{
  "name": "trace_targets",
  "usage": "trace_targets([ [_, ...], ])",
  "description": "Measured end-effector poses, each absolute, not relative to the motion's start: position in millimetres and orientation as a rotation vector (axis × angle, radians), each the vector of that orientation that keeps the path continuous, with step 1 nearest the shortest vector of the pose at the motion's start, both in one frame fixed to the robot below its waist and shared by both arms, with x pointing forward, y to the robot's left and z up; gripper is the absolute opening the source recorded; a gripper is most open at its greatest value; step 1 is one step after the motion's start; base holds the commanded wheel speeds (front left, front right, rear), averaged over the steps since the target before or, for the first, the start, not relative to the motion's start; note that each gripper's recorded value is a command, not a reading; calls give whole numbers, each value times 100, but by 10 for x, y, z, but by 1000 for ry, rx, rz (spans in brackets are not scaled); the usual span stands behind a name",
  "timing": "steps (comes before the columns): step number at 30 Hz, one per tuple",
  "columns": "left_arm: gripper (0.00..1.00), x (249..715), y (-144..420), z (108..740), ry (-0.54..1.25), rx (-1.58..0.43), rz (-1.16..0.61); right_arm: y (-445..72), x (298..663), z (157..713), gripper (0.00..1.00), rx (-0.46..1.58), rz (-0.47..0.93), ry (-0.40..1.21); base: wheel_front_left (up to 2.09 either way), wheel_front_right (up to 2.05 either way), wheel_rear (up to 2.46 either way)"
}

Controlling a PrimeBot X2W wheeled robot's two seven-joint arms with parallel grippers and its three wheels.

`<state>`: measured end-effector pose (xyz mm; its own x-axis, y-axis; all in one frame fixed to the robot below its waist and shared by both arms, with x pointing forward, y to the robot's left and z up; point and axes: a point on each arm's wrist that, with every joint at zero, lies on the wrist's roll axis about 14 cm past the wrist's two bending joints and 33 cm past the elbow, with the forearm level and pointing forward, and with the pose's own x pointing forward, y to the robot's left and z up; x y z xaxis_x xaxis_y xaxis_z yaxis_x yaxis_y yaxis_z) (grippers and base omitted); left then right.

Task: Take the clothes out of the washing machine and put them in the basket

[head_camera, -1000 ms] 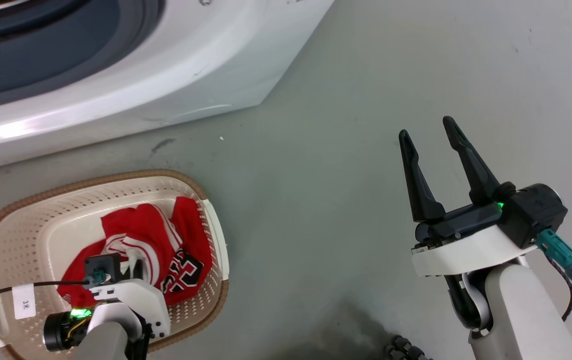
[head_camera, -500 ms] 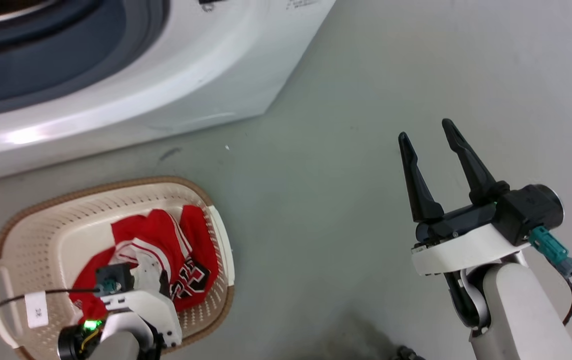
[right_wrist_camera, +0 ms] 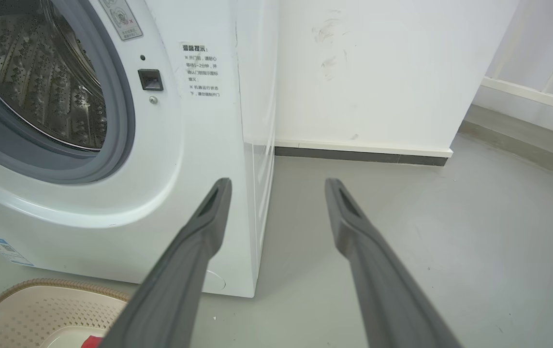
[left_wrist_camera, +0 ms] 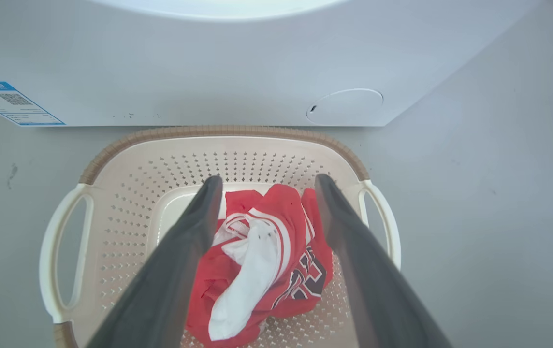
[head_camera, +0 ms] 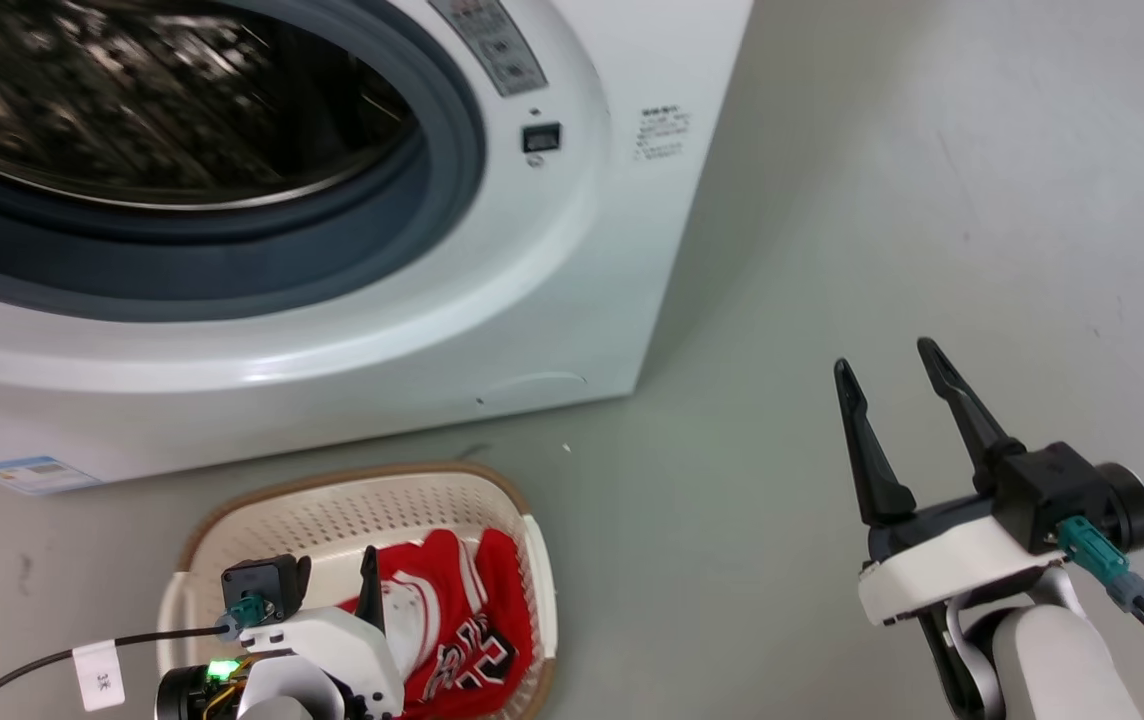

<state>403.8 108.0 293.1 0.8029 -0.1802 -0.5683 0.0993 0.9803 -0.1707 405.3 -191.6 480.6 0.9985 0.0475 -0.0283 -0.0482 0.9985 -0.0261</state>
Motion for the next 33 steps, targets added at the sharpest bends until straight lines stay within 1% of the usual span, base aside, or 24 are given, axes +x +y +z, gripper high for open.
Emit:
trace_targets([
  [4, 100, 4120, 1221, 3353, 480, -133, -119, -1849, 3979, 4949, 100, -30, 64, 3, 0, 0, 0],
  [9, 100, 4310, 1399, 4034, 251, -115, -85, -1761, 3916, 5086, 100, -33, 87, -24, 0, 0, 0],
  [17, 100, 4307, 1493, 5018, -59, -48, -99, -1732, 3778, 5193, 100, -28, 92, -41, 0, 0, 0],
  [23, 100, 4073, 1502, 5390, -176, -12, -105, -1771, 3653, 5239, 100, -32, 79, -45, 0, 0, 0],
  [28, 100, 3849, 1555, 5455, -200, 1, -91, -1777, 3553, 5242, 100, -34, 76, -42, 0, 0, 0],
  [33, 100, 3721, 1610, 5471, -204, 2, -73, -1698, 3533, 5249, 100, -35, 100, -40, 0, 0, 0],
])
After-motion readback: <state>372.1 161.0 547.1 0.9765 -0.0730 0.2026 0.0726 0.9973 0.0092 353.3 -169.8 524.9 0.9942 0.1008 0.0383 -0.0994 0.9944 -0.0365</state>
